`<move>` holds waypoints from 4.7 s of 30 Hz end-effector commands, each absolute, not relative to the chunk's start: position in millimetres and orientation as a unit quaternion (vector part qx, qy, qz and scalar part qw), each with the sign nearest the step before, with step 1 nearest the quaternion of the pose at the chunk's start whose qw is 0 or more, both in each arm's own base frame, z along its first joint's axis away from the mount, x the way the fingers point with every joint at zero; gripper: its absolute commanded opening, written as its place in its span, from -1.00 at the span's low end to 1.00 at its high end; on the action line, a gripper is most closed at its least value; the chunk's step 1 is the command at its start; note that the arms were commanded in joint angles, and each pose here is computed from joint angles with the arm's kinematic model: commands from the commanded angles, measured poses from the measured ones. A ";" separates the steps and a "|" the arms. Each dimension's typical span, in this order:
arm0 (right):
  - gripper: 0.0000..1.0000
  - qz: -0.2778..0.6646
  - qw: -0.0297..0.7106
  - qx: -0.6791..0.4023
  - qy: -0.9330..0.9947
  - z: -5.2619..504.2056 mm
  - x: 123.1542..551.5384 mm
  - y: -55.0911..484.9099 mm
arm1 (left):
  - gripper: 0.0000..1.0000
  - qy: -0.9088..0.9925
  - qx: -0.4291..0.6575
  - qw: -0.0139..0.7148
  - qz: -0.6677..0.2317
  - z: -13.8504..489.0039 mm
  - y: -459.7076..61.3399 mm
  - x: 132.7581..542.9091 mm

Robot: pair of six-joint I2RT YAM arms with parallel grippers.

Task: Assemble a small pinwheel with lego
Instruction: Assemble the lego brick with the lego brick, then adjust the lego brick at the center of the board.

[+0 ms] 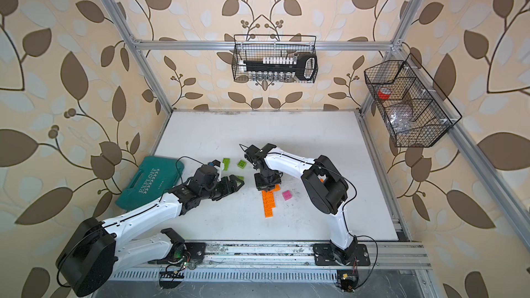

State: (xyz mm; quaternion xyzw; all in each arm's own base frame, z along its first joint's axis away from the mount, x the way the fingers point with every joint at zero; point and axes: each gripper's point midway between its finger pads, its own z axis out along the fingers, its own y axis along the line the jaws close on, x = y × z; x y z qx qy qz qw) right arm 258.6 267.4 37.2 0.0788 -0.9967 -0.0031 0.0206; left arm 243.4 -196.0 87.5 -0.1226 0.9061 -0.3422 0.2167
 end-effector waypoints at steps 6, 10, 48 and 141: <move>-0.91 0.087 0.038 0.078 -0.992 4.9 235.2 236.6 | 0.68 0.905 -0.102 0.220 -0.348 97.1 -200.9 247.8; -0.94 0.096 0.032 0.077 -0.992 0.9 229.1 234.6 | 0.69 0.909 -0.100 0.215 -0.341 94.5 -200.6 247.9; -0.96 0.076 0.070 0.040 -0.994 -22.8 220.6 234.4 | 0.70 0.921 -0.081 0.192 -0.328 88.5 -209.5 253.4; -0.78 0.008 -0.017 0.109 -0.994 21.6 320.8 270.4 | 0.63 0.919 -0.122 0.203 -0.315 104.5 -186.7 295.2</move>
